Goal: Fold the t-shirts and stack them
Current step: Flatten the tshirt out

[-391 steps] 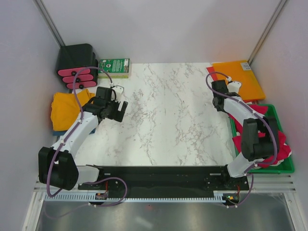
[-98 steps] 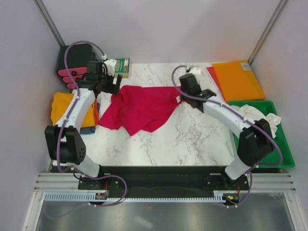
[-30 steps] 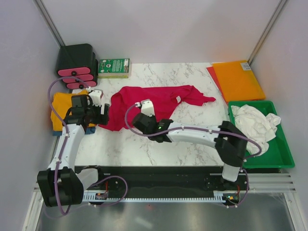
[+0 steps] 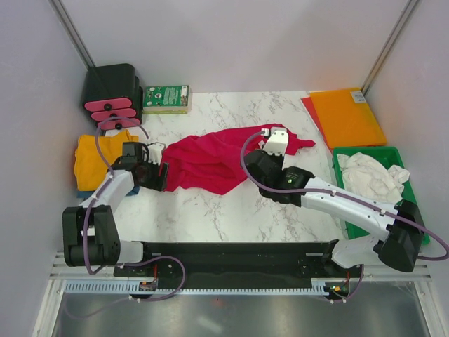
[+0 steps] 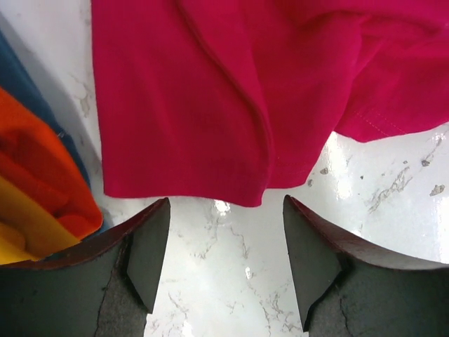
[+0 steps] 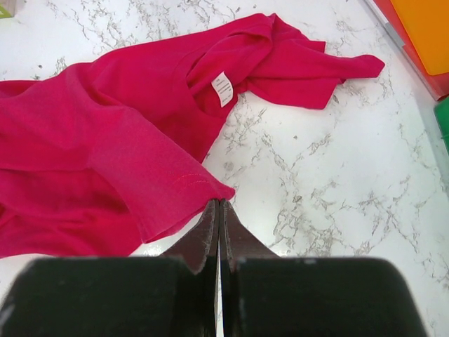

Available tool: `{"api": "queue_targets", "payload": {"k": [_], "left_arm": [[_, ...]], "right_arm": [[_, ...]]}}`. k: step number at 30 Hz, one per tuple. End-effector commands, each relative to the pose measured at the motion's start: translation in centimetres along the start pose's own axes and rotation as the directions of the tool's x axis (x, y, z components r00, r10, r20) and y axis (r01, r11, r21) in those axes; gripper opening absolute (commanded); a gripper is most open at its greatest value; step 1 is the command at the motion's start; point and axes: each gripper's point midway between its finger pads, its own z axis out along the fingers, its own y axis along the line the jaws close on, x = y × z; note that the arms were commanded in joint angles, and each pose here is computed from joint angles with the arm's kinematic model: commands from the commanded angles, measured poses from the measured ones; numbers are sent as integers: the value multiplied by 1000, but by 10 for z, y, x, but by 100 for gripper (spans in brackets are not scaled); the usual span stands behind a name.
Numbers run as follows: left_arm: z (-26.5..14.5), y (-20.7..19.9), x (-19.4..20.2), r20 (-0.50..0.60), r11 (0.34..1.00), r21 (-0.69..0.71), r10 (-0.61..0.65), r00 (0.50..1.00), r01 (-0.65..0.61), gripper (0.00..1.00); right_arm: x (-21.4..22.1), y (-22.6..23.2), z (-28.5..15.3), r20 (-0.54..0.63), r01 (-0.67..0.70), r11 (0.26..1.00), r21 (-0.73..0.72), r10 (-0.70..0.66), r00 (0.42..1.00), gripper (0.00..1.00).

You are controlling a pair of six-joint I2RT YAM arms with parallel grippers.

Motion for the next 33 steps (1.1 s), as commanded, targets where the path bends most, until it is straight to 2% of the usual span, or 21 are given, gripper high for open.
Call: {"api": "queue_targets", "payload": {"k": [1,8,13,14,15,17,19,22,25,30,32,33], "left_arm": [[13,-1,-15,38,998,22,65,997,-66,72],[30,-12,-7,-23,995,41,93,995,-92,65],[33,-11,-3,-40,994,30,105,994,-104,53],[31,-10,-5,-36,994,25,106,994,-105,46],[30,-10,-5,-34,994,23,105,994,-104,44],[27,-9,-8,-22,994,12,105,994,-104,40],[24,-8,-11,-10,995,3,104,995,-104,40],[16,-6,-17,19,994,-19,104,994,-104,32],[7,-5,-23,48,994,-40,103,994,-101,2],[-15,-1,-40,125,992,-86,104,987,-94,2],[-30,3,-50,160,991,-110,94,983,-77,2],[-46,7,-70,208,989,-129,96,973,-70,2]], "right_arm": [[-5,1,2,16,-20,1000,10,20,1000,0],[0,2,3,4,-14,1000,5,14,1000,0],[5,2,4,-5,-8,1000,2,8,1000,0],[6,2,5,-7,-8,1000,4,8,1000,0],[7,3,5,-10,-9,1000,0,9,1000,0],[8,4,5,-12,-13,1000,-5,13,1000,0],[9,5,5,-17,-10,1000,-9,10,1000,0],[11,4,6,-19,-12,1000,-10,12,1000,0],[12,4,5,-21,-17,1000,-14,17,1000,0],[2,0,2,5,-28,1000,-5,28,1000,0],[-18,-8,0,32,-34,999,6,34,999,0],[-34,-25,7,50,-59,997,54,57,997,0]]}}
